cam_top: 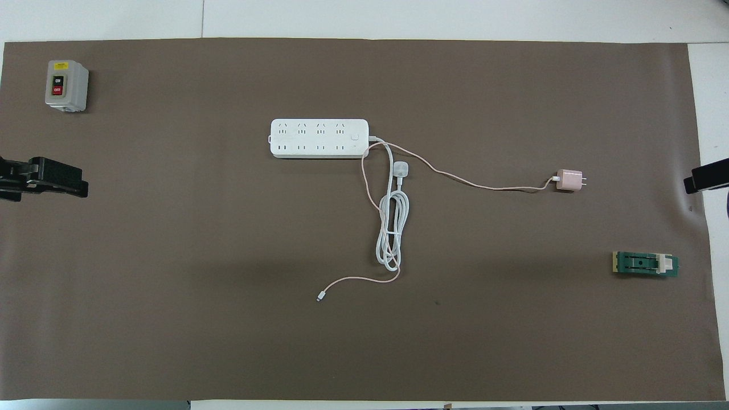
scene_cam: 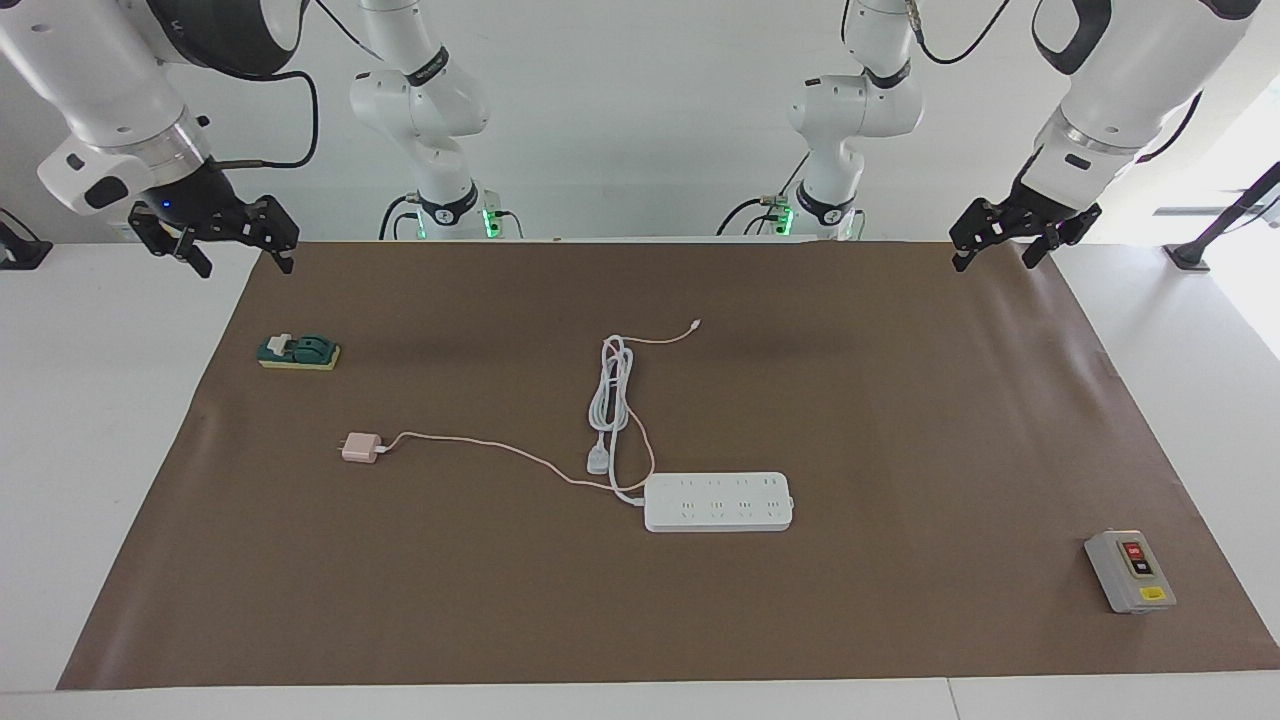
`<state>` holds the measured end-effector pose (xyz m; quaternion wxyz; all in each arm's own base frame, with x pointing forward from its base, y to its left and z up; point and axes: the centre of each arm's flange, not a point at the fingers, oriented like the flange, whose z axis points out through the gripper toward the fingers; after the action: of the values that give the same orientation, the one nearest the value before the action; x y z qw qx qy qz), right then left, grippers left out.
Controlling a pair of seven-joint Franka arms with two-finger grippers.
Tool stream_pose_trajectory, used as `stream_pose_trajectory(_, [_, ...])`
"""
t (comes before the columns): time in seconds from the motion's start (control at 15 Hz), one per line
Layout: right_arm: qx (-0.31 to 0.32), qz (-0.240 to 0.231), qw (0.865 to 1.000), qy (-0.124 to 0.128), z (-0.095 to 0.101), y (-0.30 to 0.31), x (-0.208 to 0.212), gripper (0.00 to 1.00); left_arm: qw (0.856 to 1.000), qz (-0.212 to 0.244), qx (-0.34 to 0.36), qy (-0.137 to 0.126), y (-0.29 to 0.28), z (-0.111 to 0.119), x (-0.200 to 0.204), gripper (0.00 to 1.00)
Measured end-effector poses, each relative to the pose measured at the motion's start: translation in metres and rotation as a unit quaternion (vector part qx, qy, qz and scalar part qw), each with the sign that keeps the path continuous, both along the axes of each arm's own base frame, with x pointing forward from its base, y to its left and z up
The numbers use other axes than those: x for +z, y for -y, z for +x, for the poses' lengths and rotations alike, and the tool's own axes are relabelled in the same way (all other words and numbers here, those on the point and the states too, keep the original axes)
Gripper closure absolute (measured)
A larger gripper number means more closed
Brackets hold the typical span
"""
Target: Plug charger into power strip
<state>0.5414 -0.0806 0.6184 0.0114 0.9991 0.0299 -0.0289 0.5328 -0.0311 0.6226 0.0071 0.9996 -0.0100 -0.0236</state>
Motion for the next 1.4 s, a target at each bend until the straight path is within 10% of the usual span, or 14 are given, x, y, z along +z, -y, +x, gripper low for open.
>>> stream_pose_trajectory(0.93, [-0.004,0.001,1.000,-0.002,-0.003,0.010,-0.028,0.00,1.000,0.000,0.002,0.001,-0.003,-0.001,0.002,0.00])
stream_pose_trajectory(1.4, [-0.235,0.050,0.970,-0.029,0.006,0.021,-0.104,0.00,1.000,0.000,0.003,-0.002,-0.004,-0.002,0.001,0.00])
